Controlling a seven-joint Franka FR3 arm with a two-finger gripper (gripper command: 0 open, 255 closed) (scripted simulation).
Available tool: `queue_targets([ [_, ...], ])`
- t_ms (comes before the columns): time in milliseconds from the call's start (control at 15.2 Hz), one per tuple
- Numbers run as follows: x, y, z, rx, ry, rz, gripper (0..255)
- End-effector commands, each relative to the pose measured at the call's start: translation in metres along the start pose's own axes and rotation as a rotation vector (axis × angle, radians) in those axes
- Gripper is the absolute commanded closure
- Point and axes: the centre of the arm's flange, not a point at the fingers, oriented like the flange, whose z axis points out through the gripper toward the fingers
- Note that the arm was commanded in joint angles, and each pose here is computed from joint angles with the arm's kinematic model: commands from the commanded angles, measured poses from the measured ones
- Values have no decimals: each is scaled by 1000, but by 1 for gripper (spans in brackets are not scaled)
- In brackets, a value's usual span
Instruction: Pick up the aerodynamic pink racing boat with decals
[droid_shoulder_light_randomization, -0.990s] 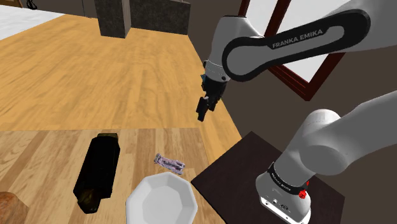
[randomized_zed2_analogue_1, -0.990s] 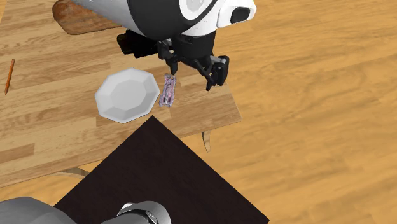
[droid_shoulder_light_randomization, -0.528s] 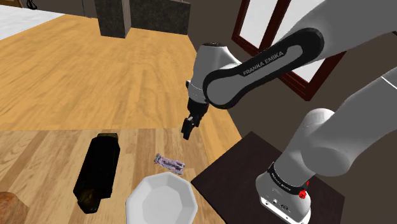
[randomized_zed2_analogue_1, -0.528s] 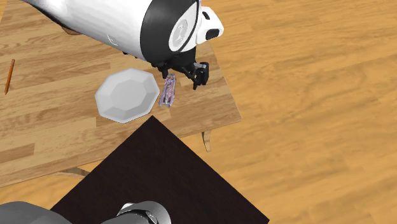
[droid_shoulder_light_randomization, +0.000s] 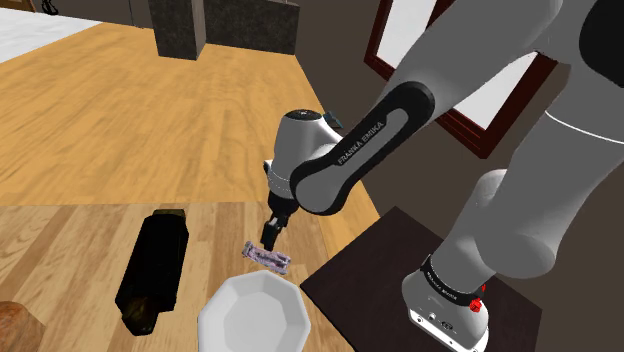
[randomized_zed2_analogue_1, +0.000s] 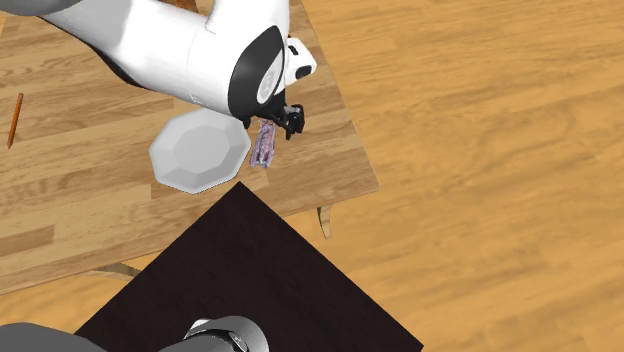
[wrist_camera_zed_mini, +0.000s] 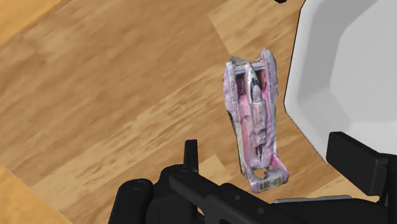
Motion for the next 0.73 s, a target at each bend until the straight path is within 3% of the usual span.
queue_targets([
  [0,8,-13,24,7,3,-30,0],
  [660,9,-12,70,9,4,-39,0],
])
